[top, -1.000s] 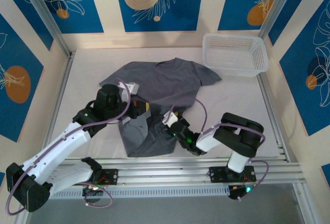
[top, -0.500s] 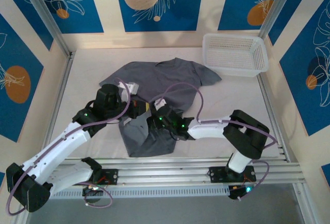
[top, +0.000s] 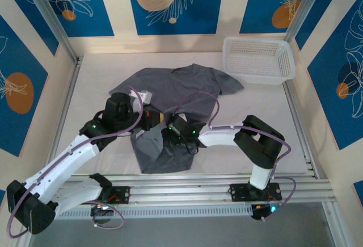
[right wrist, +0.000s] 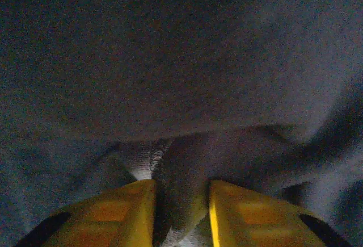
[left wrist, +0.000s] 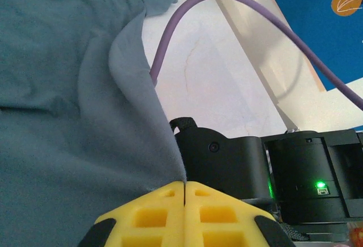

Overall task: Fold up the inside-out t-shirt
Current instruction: Turn the T-shirt inside out at the center of the table.

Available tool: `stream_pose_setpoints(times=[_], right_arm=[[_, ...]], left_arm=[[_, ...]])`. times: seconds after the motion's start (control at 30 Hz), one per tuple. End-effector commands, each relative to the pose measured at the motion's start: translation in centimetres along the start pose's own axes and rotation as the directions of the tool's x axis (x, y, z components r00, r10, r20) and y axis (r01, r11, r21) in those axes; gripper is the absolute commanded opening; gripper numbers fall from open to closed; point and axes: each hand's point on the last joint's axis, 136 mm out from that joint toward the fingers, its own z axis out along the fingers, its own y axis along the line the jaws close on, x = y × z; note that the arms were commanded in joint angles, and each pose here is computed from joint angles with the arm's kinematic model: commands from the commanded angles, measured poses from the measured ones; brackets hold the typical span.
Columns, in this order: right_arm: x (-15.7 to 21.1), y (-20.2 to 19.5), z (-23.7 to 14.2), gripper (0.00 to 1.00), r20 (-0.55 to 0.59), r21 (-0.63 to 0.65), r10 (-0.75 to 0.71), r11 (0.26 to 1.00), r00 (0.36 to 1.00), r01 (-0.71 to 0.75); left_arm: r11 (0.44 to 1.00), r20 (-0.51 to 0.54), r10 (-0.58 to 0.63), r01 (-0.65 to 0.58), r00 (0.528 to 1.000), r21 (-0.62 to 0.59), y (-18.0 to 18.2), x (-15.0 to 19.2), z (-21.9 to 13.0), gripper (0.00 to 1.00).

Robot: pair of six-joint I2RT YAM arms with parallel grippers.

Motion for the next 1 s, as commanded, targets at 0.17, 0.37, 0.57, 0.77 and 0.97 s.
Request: stream_pose_setpoints(times=[0.17, 0.37, 0.57, 0.77, 0.97], right_arm=[[0.0, -1.0, -2.7, 0.00, -0.004, -0.026, 0.018, 1.000, 1.000, -0.018], [-1.3, -1.9, -7.0, 0.00, 0.087, -0.114, 0.030, 0.993, 0.996, -0.020], [-4.0, -6.1, -14.2, 0.00, 0.254, -0.225, 0.182, 0.966, 0.950, -0.125], [-6.0, -8.6, -19.9, 0.00, 0.365, -0.365, 0.291, 0.919, 0.884, -0.152], [-6.1, -8.4, -20.5, 0.00, 0.348, -0.428, 0.312, 0.892, 0.884, -0.146]], left_arm=[[0.999, 0.015, 0.027, -0.027, 1.000, -0.019, 0.6, -0.2, -0.4, 0.00], [0.993, 0.015, 0.028, -0.026, 0.999, -0.116, 2.8, -0.4, -1.0, 0.00], [0.975, -0.024, 0.007, -0.012, 1.000, -0.220, 6.6, 0.3, -0.1, 0.06], [0.962, -0.108, 0.037, -0.065, 0.993, -0.264, 9.5, 1.7, 2.8, 0.17], [0.972, -0.153, 0.223, -0.231, 0.963, -0.033, 4.5, 2.8, 5.3, 0.51]])
